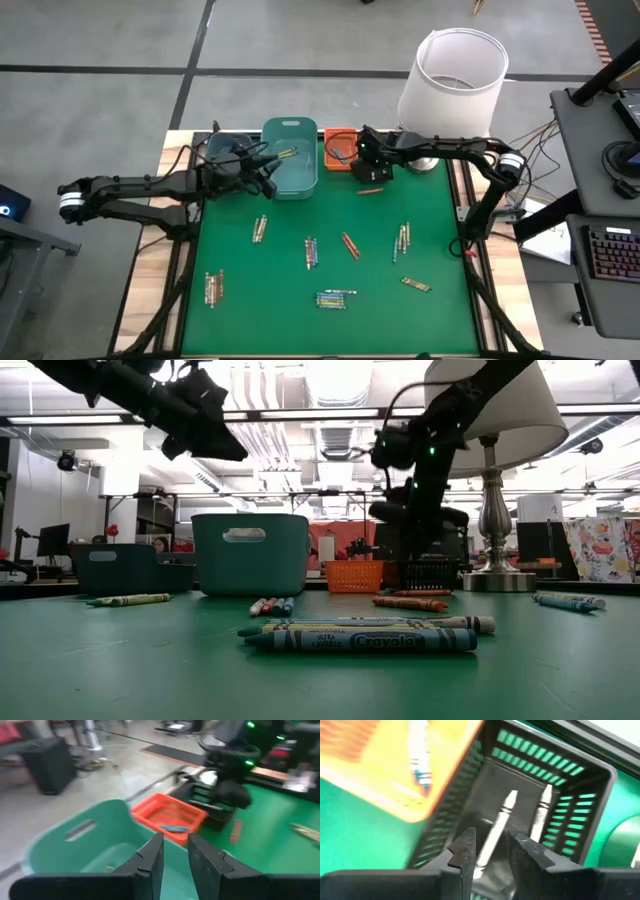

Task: Sort crayons
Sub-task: Put the orange crayon into the blue bin

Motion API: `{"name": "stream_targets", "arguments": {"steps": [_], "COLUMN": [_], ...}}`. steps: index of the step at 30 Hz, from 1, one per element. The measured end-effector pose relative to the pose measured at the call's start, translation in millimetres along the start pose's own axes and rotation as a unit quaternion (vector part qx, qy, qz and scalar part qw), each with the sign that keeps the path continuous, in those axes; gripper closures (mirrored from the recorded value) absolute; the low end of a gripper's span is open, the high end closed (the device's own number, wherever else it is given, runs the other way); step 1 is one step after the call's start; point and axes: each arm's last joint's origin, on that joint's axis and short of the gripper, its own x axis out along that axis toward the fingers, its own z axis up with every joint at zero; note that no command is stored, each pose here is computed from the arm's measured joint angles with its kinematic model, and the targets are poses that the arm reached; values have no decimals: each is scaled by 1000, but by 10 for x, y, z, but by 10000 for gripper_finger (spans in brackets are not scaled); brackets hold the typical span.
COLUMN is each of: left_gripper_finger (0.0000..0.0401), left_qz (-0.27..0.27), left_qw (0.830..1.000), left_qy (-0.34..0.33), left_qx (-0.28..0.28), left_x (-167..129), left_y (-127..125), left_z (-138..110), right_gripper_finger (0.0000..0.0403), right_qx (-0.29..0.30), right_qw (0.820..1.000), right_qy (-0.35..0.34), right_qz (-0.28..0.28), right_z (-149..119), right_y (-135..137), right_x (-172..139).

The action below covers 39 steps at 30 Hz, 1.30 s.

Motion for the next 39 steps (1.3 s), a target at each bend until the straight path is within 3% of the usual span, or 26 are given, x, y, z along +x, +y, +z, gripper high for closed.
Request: {"name": "stream_targets", "arguments": {"steps": [8, 15, 19, 24, 28, 39], "left_gripper_finger": [330, 330, 330, 330, 330, 330], "left_qz": [-73, -78, -53, -9, -10, 85], "left_qw": [996, 975, 947, 887, 844, 807], "left_qy": [56, 204, 299, 406, 474, 493], "left_qx": [-9, -35, -101, -220, -252, -316], "left_x": [-196, -545, -723, -857, -993, -1379], "left_y": [-270, -365, -313, -322, -449, -726], "left_z": [187, 288, 296, 132, -56, -609], "right_gripper_finger": [321, 324, 324, 328, 324, 329], "right_qx": [-50, -120, -153, -172, -186, -206], "right_qw": [996, 985, 974, 966, 963, 958], "right_qy": [-44, -77, -100, -117, -124, -130], "right_qz": [51, 102, 130, 153, 149, 150], "right_z": [-139, -329, -410, -487, -548, -637], "right_y": [278, 569, 721, 850, 902, 976], "right_x": [-426, -691, -780, -847, -878, -925]}}
